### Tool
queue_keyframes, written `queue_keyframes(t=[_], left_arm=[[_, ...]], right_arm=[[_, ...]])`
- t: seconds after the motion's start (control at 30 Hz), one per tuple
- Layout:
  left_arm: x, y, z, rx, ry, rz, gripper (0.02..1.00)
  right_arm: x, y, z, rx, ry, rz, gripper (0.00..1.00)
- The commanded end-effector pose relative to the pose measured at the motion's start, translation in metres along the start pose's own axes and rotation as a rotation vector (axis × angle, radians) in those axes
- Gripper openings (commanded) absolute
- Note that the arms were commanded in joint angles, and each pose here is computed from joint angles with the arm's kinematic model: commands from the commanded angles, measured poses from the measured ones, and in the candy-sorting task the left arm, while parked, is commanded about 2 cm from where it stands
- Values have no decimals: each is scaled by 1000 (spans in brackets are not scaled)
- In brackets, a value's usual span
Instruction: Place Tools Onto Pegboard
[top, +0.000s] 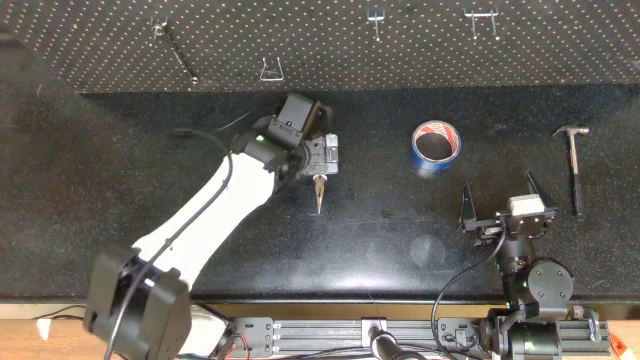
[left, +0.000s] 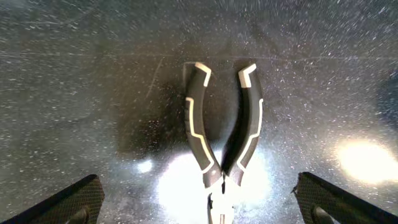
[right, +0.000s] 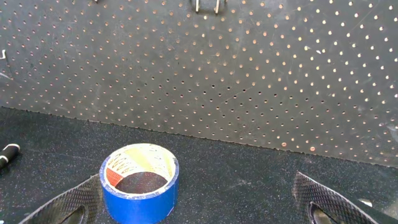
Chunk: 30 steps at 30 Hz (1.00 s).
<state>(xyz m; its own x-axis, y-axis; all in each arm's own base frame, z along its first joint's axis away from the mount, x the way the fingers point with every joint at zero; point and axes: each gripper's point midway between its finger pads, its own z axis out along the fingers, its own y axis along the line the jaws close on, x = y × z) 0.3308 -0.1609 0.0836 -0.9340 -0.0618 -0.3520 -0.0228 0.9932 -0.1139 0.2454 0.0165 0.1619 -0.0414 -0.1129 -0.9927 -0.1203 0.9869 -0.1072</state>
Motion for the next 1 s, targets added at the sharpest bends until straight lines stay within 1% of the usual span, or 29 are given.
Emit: queue_keyframes(t=[0.03, 0.37, 0.53, 0.6, 0.8, 0.87, 1.0], left_arm=[[0, -13, 13, 0, 25, 57, 996], [1, -18, 47, -4, 42, 59, 996], [-1, -20, 54, -11, 53, 57, 996], [-3, -21, 57, -16, 52, 34, 993], [-8, -24, 65, -20, 59, 30, 998], [-6, -24, 69, -25, 66, 5, 998], [-6, -23, 70, -28, 70, -3, 996]], right_arm=[[1, 1, 0, -6, 1, -10, 998], [1, 1, 0, -6, 1, -9, 998], [1, 1, 0, -6, 1, -10, 1000], [1, 1, 0, -6, 1, -10, 998], [1, 1, 0, -6, 1, -9, 998], [1, 1, 0, -6, 1, -10, 998], [1, 1, 0, -6, 1, -10, 998]])
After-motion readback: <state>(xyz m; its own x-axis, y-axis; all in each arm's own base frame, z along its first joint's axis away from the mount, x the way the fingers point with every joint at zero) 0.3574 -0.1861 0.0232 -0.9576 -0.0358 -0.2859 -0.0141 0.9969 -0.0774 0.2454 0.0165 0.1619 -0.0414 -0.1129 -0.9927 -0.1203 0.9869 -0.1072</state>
